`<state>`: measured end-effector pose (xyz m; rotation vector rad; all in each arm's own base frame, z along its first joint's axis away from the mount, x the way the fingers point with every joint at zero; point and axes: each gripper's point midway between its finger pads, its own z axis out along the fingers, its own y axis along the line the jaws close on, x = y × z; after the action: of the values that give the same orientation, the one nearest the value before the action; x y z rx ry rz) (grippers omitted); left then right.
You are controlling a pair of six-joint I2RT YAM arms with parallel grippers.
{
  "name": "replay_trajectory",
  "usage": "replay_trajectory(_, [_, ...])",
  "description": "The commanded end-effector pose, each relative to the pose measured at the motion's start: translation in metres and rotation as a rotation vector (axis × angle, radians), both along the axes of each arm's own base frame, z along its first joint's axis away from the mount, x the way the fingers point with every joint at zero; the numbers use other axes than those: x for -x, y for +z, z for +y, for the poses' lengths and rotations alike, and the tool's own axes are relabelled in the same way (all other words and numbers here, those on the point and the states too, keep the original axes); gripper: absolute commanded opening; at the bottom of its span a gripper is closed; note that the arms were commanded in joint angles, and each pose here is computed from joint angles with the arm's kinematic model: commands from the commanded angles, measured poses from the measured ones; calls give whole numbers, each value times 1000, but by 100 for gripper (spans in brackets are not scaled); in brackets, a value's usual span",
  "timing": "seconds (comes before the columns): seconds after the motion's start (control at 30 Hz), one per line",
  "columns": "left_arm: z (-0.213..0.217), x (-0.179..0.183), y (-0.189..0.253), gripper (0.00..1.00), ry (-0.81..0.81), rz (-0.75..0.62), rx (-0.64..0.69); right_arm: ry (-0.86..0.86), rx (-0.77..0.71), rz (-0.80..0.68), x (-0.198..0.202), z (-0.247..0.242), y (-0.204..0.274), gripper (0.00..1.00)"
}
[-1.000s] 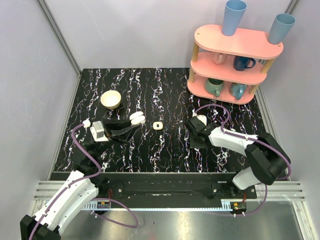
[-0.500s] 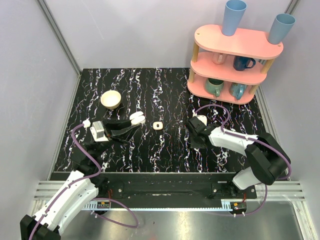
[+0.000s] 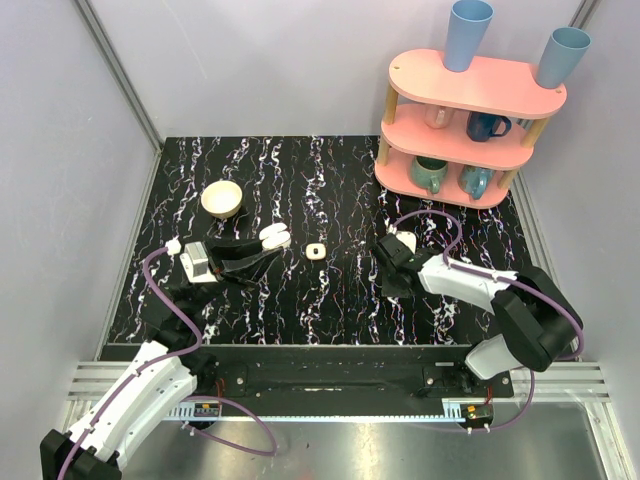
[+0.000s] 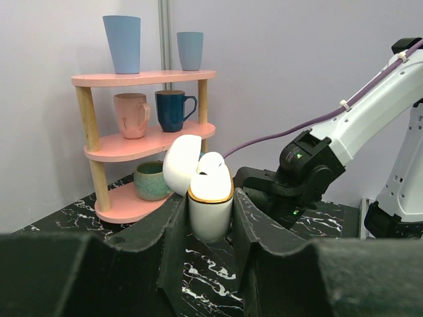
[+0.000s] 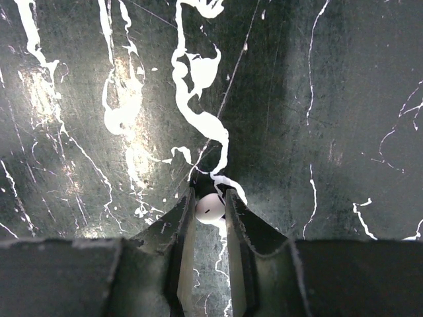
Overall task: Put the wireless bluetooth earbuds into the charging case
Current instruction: Move the left earbud to the center of the board.
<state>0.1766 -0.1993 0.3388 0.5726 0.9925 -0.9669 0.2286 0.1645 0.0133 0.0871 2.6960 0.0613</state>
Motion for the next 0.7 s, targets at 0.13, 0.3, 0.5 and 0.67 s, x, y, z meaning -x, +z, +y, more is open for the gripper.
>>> replay_trajectory(0.13, [-1, 6, 12, 0, -21, -37, 21, -122, -37, -76, -12, 2, 4, 23])
replay_trajectory(0.3, [-1, 7, 14, 0, -28, -38, 19, -216, -9, -116, -30, 2, -4, 22])
replay_trajectory(0.5, [-1, 7, 14, 0, -25, -39, 20, -301, -34, -133, -39, 6, -13, 32])
replay_trajectory(0.67, [0, 7, 14, 0, -20, -41, 18, -254, -54, -137, -38, 10, -10, 43])
